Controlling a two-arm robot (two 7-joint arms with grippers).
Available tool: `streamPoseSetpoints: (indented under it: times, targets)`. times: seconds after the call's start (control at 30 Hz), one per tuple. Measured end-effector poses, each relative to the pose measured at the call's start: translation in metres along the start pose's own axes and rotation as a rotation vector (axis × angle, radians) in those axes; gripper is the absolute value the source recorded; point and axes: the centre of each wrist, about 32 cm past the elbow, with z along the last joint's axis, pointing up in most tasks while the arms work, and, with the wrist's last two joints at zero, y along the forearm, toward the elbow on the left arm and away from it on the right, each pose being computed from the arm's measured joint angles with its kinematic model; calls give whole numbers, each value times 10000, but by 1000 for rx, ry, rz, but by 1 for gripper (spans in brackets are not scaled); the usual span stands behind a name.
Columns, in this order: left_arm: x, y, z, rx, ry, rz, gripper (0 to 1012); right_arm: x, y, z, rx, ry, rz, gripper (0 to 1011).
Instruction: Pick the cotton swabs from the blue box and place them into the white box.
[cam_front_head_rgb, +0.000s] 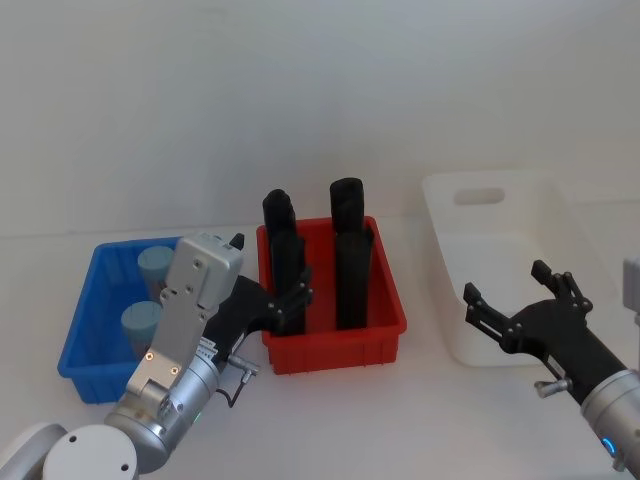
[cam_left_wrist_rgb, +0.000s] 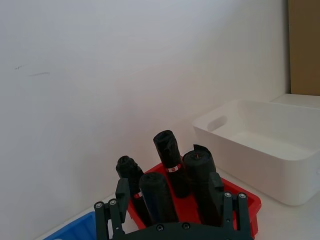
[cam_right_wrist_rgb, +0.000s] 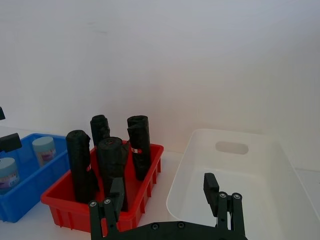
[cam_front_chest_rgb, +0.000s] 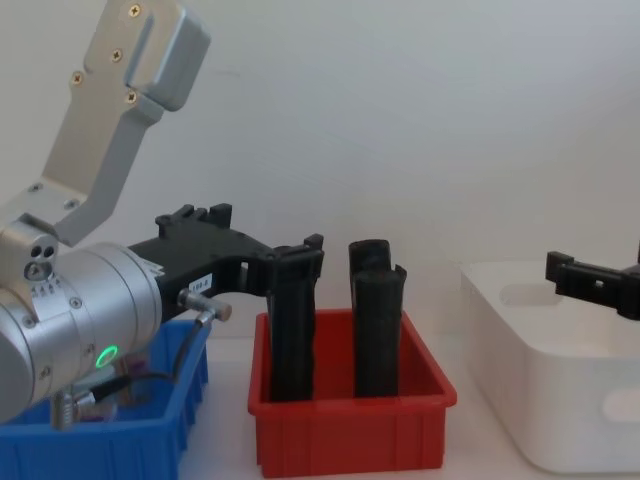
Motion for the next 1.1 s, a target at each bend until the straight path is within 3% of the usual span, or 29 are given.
streamPoseSetpoints:
  times: [1.1]
  targets:
    - [0,0,0,0,0,0,1004,0,0,0,0,0,0,1001]
